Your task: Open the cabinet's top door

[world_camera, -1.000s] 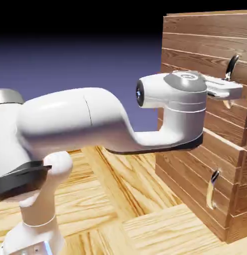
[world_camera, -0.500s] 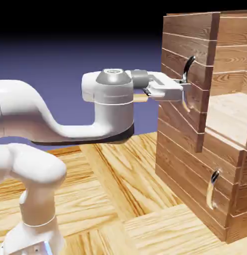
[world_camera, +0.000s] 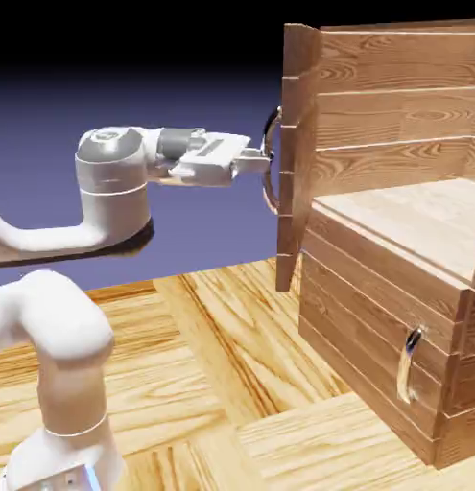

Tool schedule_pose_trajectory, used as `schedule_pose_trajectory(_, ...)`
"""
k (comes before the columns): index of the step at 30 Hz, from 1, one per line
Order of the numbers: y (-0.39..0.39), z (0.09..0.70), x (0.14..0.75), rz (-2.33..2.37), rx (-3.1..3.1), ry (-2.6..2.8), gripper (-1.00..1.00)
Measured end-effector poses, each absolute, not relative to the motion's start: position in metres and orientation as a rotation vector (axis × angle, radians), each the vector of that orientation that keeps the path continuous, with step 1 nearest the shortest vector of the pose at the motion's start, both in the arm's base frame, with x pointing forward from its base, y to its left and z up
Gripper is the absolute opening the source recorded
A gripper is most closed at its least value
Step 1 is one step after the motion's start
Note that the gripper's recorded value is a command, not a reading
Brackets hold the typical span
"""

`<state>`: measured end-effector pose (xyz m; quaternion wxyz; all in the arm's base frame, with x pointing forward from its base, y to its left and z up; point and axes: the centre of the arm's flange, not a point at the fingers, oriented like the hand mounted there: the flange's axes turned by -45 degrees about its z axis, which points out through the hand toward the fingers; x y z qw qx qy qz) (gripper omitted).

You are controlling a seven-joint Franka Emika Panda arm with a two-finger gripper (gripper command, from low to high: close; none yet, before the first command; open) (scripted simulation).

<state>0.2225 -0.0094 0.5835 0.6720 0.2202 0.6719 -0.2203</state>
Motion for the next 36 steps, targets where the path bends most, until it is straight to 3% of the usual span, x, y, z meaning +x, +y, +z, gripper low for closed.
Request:
schedule_pose_trajectory(18,0.114,0.583,0.161,-0.731,0.731,1.445,-1.0)
schedule_pose_trajectory(36,0.301,0.583,0.142,-1.046,1.046,1.305,-1.0)
